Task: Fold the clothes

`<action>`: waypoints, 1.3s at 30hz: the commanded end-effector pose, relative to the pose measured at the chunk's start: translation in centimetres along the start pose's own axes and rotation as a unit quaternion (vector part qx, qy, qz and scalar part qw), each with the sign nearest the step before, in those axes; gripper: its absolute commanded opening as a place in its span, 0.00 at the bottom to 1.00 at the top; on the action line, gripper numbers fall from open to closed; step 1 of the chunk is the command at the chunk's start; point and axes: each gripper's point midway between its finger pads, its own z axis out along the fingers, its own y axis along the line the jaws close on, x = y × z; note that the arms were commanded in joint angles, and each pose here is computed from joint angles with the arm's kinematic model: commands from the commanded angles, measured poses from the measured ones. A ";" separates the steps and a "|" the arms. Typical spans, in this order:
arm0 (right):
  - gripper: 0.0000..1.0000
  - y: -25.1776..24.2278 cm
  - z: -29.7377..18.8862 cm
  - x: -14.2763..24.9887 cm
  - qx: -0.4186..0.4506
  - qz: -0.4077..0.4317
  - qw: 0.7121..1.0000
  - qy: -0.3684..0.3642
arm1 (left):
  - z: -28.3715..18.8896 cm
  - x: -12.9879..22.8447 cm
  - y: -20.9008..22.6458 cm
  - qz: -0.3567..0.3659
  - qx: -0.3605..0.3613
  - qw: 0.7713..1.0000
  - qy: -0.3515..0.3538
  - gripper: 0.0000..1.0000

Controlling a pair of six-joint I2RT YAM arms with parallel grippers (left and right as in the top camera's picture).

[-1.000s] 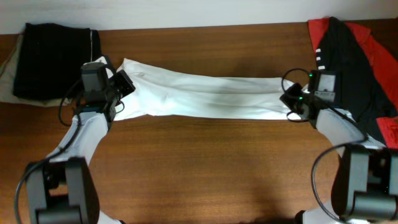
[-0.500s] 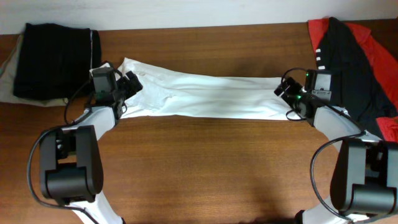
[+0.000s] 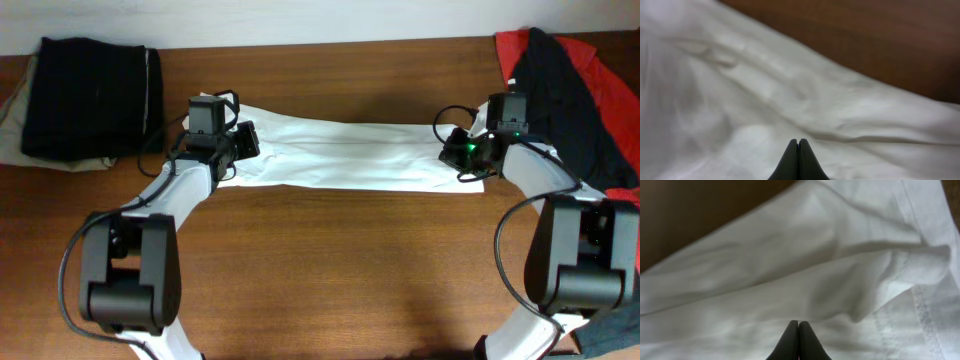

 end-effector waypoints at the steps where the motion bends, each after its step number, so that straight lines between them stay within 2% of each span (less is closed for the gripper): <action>1: 0.04 -1.9 1.6 0.2 0.030 0.018 0.999 0.006 | 1.7 1.1 3.1 -0.020 -0.038 0.999 0.011 0.01; 6: 0.04 -6.3 2.2 0.7 0.097 0.068 0.993 0.014 | 1.1 0.4 8.9 -0.046 -0.126 0.991 -0.006 0.01; 10: 0.04 -6.9 2.0 0.5 0.101 0.076 0.992 0.013 | 1.8 1.5 12.4 -0.069 -0.152 0.986 0.005 0.01; 12: 0.04 -7.1 1.8 0.4 0.105 0.082 0.991 0.010 | 1.0 1.1 15.0 -0.075 -0.207 0.976 -0.010 0.01; 13: 0.04 -7.4 1.3 0.3 0.119 0.094 0.988 0.003 | 0.7 0.6 15.5 -0.079 -0.210 0.974 -0.015 0.04; 16: 0.04 -6.5 -0.6 -0.9 0.115 0.088 0.989 -0.022 | -1.3 -3.2 14.5 -0.077 -0.202 0.975 -0.057 0.08; 18: 0.05 -5.1 -3.5 -1.9 0.104 0.079 0.990 -0.048 | -5.0 -7.4 12.4 -0.069 -0.186 0.974 -0.112 0.11; 19: 0.15 -4.6 -4.5 -2.1 0.100 0.074 0.991 -0.057 | -6.4 -8.6 11.5 -0.066 -0.179 0.973 -0.130 0.17; 20: 0.51 -3.8 -6.1 -2.5 0.095 0.059 0.991 -0.070 | -8.2 -9.8 10.1 -0.062 -0.163 0.974 -0.147 0.27; 21: 0.79 -3.4 -7.0 -2.7 0.091 0.055 0.991 -0.078 | -8.9 -9.9 9.5 -0.060 -0.156 0.975 -0.147 0.38; 22: 0.98 -3.0 -8.0 -2.8 0.088 0.051 0.991 -0.086 | -9.1 -9.6 8.9 -0.059 -0.144 0.978 -0.137 0.56; 23: 0.99 -2.8 -8.6 -2.9 0.086 0.050 0.991 -0.091 | -8.8 -8.8 8.3 -0.058 -0.131 0.983 -0.119 0.60; 24: 0.99 -2.6 -8.9 -2.8 0.083 0.050 0.991 -0.092 | -8.2 -7.3 7.3 -0.058 -0.106 0.989 -0.085 0.75; 26: 0.99 -2.2 -8.8 -2.7 0.072 0.049 0.992 -0.087 | -7.7 -5.3 6.0 -0.060 -0.077 0.994 -0.041 0.97; 28: 0.99 -1.7 -8.7 -2.9 0.059 0.047 0.993 -0.089 | -7.2 -2.6 2.9 -0.061 -0.009 0.998 0.020 0.99; 30: 0.99 -2.3 -8.8 -3.0 0.070 0.051 0.992 -0.092 | -6.9 -0.7 1.1 -0.040 0.003 0.998 0.054 0.99; 32: 0.99 -5.0 -9.7 -3.1 0.086 0.080 0.989 -0.088 | -6.6 1.1 -0.5 0.010 -0.006 0.997 0.081 0.99; 36: 0.99 -9.6 -11.2 -3.1 0.121 0.098 0.984 -0.084 | -6.5 1.4 -0.4 0.022 -0.034 0.996 0.080 0.99; 39: 0.99 -10.5 -9.7 -2.4 0.135 0.040 0.988 -0.059 | -6.5 1.5 -0.4 0.021 -0.035 0.996 0.083 0.99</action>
